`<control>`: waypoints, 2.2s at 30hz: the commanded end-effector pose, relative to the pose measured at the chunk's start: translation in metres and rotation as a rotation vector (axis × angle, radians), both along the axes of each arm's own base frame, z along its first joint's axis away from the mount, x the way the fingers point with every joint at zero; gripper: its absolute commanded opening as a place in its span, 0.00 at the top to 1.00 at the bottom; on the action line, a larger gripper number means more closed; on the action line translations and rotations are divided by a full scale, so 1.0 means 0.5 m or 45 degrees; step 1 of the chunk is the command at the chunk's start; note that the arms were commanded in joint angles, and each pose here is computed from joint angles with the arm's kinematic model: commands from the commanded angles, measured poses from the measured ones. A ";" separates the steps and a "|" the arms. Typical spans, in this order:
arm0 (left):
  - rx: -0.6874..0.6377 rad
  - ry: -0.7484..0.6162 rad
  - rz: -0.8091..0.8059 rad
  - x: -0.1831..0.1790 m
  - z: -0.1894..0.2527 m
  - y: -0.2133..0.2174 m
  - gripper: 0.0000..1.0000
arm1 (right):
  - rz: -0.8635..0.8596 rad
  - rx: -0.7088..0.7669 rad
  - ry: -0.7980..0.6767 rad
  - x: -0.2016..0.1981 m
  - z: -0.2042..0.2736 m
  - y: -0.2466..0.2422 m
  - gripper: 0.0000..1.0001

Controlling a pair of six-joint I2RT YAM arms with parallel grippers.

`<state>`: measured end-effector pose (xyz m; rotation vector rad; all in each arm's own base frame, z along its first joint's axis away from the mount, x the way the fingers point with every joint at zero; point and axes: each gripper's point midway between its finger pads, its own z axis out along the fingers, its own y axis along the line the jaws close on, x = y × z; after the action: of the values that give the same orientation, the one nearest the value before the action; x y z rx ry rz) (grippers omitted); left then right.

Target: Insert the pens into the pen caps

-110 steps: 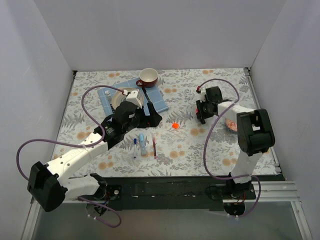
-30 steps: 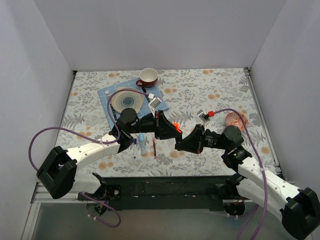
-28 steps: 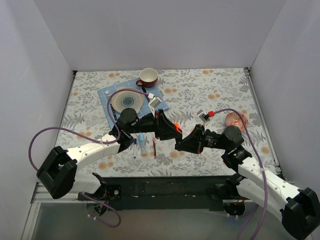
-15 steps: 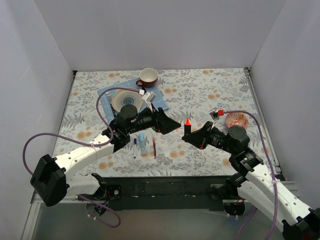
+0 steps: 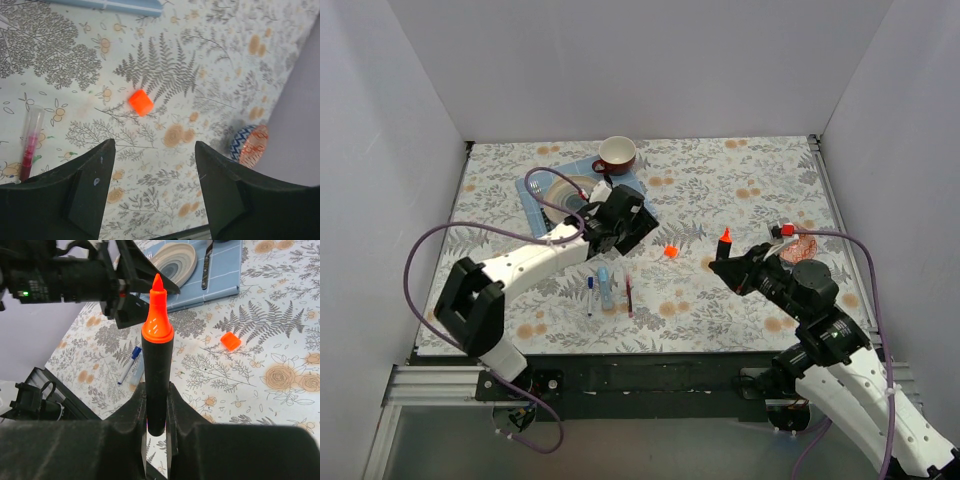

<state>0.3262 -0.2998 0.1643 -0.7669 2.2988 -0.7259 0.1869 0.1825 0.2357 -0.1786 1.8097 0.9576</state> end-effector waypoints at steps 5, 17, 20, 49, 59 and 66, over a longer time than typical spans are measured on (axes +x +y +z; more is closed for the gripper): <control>0.260 0.079 0.022 0.054 -0.092 -0.045 0.36 | -0.017 0.016 -0.130 -0.010 0.060 -0.018 0.99; 0.365 0.244 0.063 0.058 -0.205 -0.093 0.37 | -0.031 -0.009 -0.162 -0.015 0.064 -0.029 0.99; 0.379 0.241 0.051 0.061 -0.214 -0.103 0.37 | -0.037 -0.009 -0.170 -0.016 0.065 -0.032 0.99; 0.586 0.285 -0.251 0.016 -0.279 -0.124 0.63 | -0.060 0.000 -0.212 -0.026 0.087 -0.047 0.99; 0.879 0.252 -0.585 -0.031 -0.297 -0.079 0.71 | -0.043 0.024 -0.210 -0.034 0.096 -0.044 0.99; 0.902 0.249 -0.676 -0.078 -0.293 -0.035 0.65 | -0.025 0.038 -0.183 -0.037 0.088 -0.038 0.99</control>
<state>0.3173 -0.3495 0.0258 -0.0237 2.6275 -0.1033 0.1719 0.1629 0.2519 -0.2058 1.7412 0.8957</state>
